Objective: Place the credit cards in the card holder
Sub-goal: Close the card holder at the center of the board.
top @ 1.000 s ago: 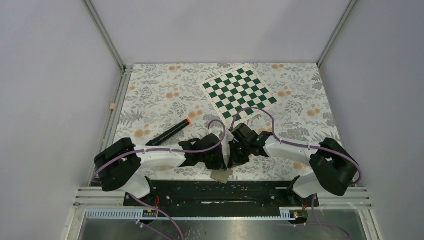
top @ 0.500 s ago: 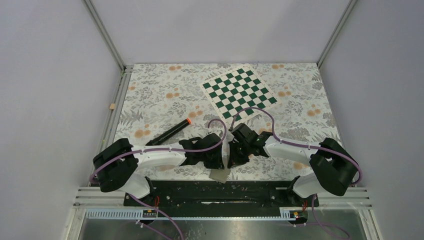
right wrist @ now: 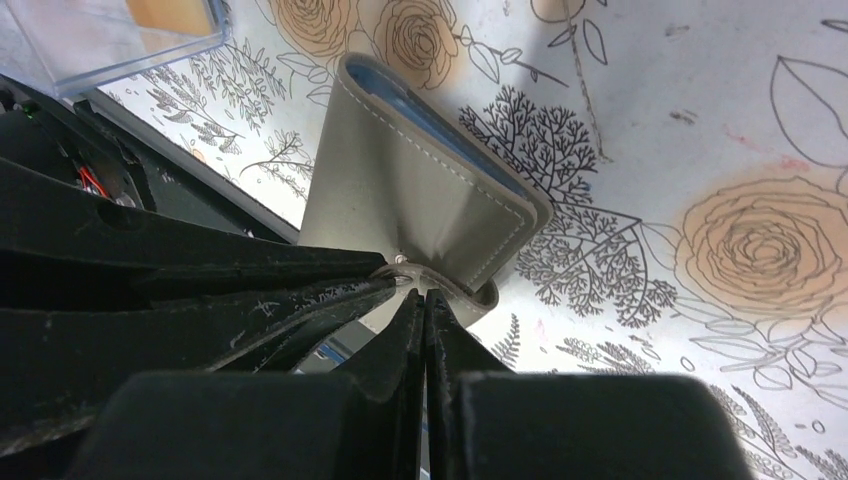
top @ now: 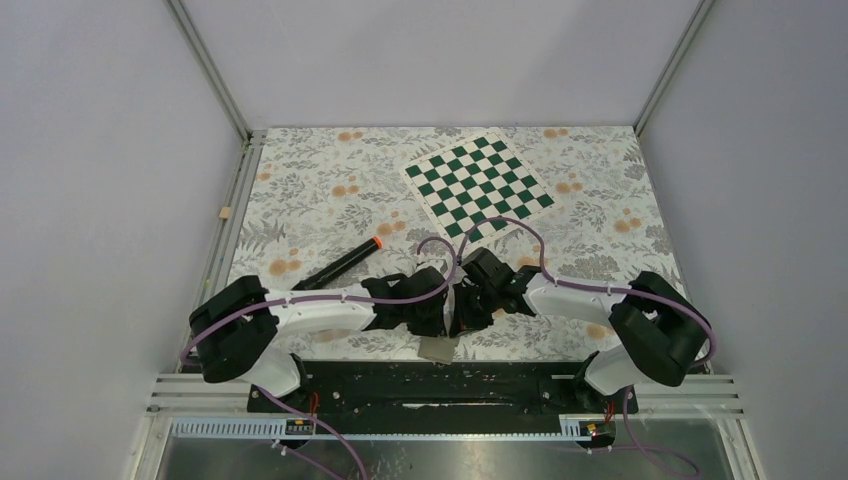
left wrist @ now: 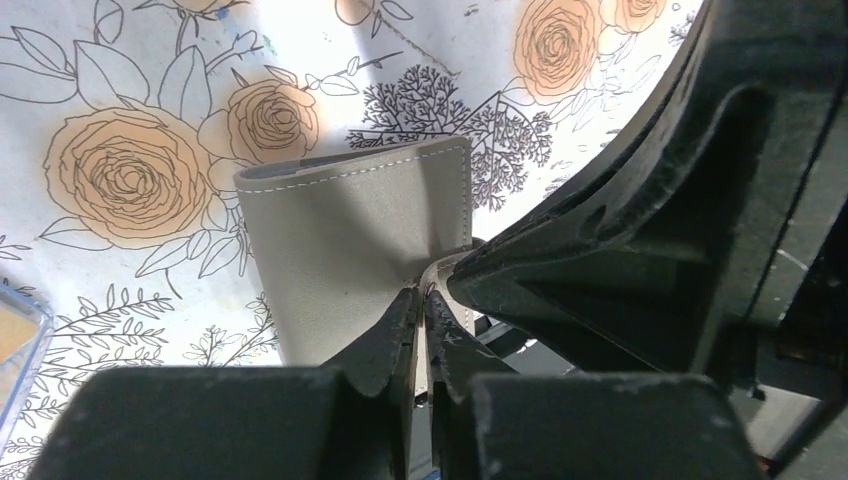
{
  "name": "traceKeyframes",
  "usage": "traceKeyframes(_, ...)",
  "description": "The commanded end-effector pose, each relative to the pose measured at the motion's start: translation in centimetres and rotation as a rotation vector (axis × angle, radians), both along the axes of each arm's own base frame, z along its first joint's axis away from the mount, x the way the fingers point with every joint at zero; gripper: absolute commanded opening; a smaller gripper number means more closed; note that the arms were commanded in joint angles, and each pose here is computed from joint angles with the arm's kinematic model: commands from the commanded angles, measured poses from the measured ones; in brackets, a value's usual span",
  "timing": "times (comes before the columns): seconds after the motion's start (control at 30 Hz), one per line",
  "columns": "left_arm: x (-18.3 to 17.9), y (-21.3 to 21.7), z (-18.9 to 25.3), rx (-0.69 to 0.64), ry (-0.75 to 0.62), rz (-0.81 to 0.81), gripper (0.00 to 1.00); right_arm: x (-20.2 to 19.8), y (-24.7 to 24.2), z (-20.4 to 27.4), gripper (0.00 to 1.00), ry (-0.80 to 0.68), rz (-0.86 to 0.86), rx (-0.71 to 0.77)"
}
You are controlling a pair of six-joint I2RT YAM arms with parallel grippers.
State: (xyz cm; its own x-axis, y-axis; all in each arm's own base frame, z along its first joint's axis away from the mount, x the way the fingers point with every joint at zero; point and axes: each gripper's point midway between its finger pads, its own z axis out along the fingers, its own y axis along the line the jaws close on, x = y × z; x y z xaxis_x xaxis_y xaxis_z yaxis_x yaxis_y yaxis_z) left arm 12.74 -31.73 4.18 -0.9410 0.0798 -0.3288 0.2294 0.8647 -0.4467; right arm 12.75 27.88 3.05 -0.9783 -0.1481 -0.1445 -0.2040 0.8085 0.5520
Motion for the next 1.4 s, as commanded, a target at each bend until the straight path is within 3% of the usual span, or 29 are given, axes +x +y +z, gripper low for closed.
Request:
traceKeyframes(0.0,0.9,-0.5,0.5,0.012,-0.051,0.003,0.07,0.0,1.1,-0.2,0.00,0.001,0.014,0.026)
traceKeyframes(0.07,0.8,-0.5,0.6,0.010,-0.050,-0.001,0.15,0.1,1.2,-0.5,0.00,0.003,0.012,0.015)
traceKeyframes(0.23,1.0,0.5,1.3,0.017,-0.072,0.033,0.48,0.1,1.0,-1.3,0.00,0.009,0.009,-0.007)
traceKeyframes(0.4,1.1,2.6,1.3,0.028,-0.085,0.080,0.60,0.1,1.0,-1.5,0.00,0.010,0.005,-0.006)
traceKeyframes(0.63,0.8,3.1,0.1,-0.014,-0.025,0.097,0.60,0.3,1.3,-1.2,0.00,0.002,-0.001,0.009)
traceKeyframes(1.1,0.2,1.8,-0.4,-0.068,0.015,0.075,0.46,0.3,2.1,-0.9,0.00,0.008,0.004,0.049)
traceKeyframes(1.37,0.4,1.1,-0.6,-0.070,0.027,0.071,0.46,0.2,2.6,-0.7,0.00,0.004,0.013,0.065)
